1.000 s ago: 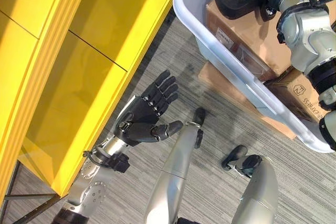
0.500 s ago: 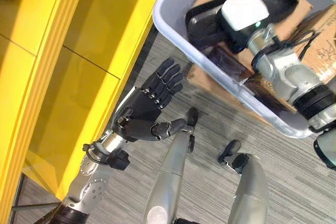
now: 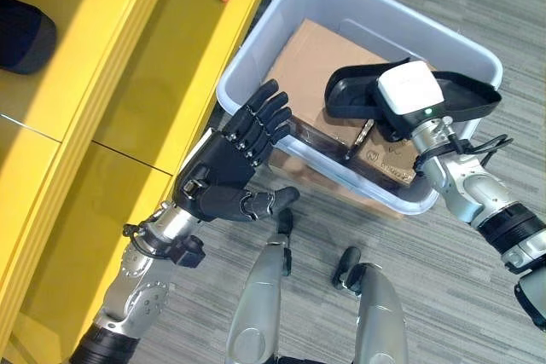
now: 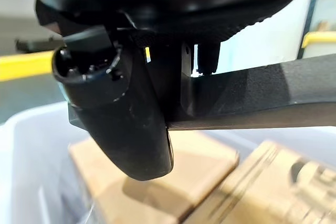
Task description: Move parts from the plastic box to the shelf.
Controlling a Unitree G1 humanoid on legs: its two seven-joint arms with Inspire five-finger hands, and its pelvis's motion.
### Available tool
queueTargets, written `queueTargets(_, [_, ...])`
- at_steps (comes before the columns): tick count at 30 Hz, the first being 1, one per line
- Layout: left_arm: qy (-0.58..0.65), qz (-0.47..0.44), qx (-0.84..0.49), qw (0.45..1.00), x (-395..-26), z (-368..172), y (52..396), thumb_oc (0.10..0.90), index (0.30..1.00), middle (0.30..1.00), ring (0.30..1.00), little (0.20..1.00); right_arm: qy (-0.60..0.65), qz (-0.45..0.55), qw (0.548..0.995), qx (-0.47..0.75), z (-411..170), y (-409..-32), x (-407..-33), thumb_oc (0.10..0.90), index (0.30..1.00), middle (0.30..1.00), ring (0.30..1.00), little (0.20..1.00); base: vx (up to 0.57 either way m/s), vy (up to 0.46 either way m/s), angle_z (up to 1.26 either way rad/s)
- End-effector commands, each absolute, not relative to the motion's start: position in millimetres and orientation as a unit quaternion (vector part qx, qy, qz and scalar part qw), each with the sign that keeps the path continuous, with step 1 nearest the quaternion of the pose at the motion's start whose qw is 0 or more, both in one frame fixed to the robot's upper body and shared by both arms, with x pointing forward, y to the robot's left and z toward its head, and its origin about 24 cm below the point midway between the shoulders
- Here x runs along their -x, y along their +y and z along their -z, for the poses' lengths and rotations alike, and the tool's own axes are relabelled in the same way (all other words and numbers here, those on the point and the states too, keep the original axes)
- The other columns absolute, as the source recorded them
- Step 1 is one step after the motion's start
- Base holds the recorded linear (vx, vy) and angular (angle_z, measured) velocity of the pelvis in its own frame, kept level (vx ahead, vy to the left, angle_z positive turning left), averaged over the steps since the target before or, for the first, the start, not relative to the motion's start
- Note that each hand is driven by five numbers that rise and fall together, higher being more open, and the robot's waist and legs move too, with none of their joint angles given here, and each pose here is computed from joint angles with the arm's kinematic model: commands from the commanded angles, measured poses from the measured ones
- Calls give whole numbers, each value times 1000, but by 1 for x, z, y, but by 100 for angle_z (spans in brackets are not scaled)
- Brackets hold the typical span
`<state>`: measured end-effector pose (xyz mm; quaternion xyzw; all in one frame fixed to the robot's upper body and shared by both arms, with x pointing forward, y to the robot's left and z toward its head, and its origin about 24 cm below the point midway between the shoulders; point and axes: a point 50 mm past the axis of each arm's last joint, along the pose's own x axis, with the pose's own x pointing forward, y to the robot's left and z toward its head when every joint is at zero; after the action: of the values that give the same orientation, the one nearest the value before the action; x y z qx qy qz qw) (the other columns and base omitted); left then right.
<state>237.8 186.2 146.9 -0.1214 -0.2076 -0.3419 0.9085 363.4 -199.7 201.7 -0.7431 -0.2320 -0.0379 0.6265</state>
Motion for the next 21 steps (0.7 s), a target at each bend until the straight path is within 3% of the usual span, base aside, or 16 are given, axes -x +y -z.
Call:
queueTargets(1, [-311,388,117,860,-227,-187,176,900,1000,1000,1000,1000,-357,96,605,705,-281,-186,-347,400,300,300,300,300,62,8,7])
queueTargets(7, [-306,367,105,872,-226,-184,185,900,1000,1000,1000,1000,-343,75,621,700,-273,-192,-337,400,300,300,300,300,85,29,-5])
queueTargets(9, [-300,360,93,878,-228,-182,186,900,1000,1000,1000,1000,-305,45,660,685,-264,-195,-338,400,300,300,300,300,237,54,-17])
queueTargets(11, [-281,366,120,879,-228,-178,188,900,1000,1000,1000,1000,-227,-46,742,629,-242,-196,-334,400,300,300,300,300,247,39,-5])
queueTargets(13, [-277,359,126,882,-228,-176,189,900,1000,1000,1000,1000,-192,-93,768,603,-230,-195,-332,400,300,300,300,300,139,7,-14])
queueTargets(16, [-285,295,4,912,-232,-177,198,900,1000,1000,1000,1000,-134,-180,793,566,-212,-182,-327,400,300,300,300,300,172,-2,-10])
queueTargets(21, [-315,227,-161,907,-231,-188,217,900,1000,1000,1000,1000,-82,-253,800,538,-208,-176,-318,400,300,300,300,300,91,-4,-9])
